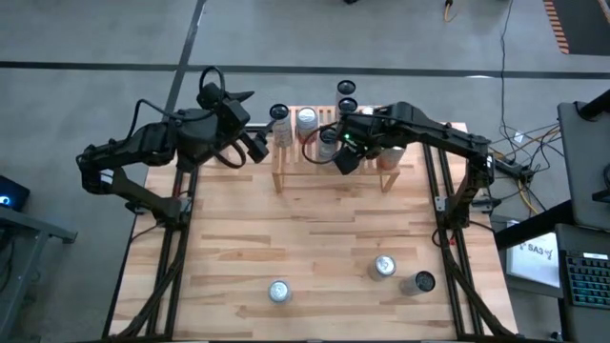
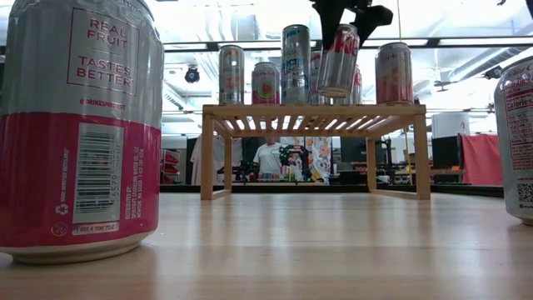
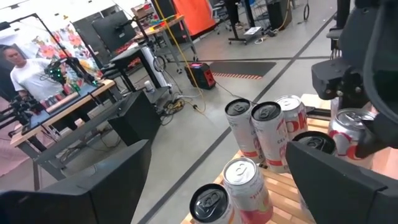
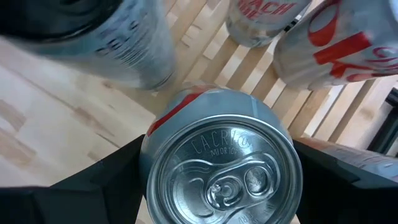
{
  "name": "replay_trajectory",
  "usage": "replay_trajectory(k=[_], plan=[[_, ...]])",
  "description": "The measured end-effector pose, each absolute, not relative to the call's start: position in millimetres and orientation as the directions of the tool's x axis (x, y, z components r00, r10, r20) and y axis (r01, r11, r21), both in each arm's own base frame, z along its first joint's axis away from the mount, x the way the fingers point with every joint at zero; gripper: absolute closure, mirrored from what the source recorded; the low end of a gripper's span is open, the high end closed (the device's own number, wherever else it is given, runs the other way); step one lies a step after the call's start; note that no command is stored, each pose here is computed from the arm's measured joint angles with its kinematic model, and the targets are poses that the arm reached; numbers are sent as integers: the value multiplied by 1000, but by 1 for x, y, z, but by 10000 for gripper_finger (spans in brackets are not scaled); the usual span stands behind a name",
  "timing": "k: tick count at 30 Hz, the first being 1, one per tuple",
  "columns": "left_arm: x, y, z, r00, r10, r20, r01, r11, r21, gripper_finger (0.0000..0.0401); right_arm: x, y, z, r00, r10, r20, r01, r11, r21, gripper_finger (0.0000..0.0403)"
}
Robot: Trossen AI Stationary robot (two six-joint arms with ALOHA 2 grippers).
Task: Place canned beverage on shelf
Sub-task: Put the top silver soda can on the shelf aligned with the other silver soda can
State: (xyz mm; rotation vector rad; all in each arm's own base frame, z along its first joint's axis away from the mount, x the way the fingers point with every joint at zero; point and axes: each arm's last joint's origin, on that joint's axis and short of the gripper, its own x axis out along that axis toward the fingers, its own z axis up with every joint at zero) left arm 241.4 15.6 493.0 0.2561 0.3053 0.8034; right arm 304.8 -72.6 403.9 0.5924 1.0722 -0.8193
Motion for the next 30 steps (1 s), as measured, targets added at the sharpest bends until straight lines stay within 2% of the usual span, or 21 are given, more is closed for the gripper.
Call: replay_trajectory(k=[30], plan=[[239,16,486,638,738,-221,-635,666,390,44,302,-87,401,213,-311,-926,800,599,-17,104]])
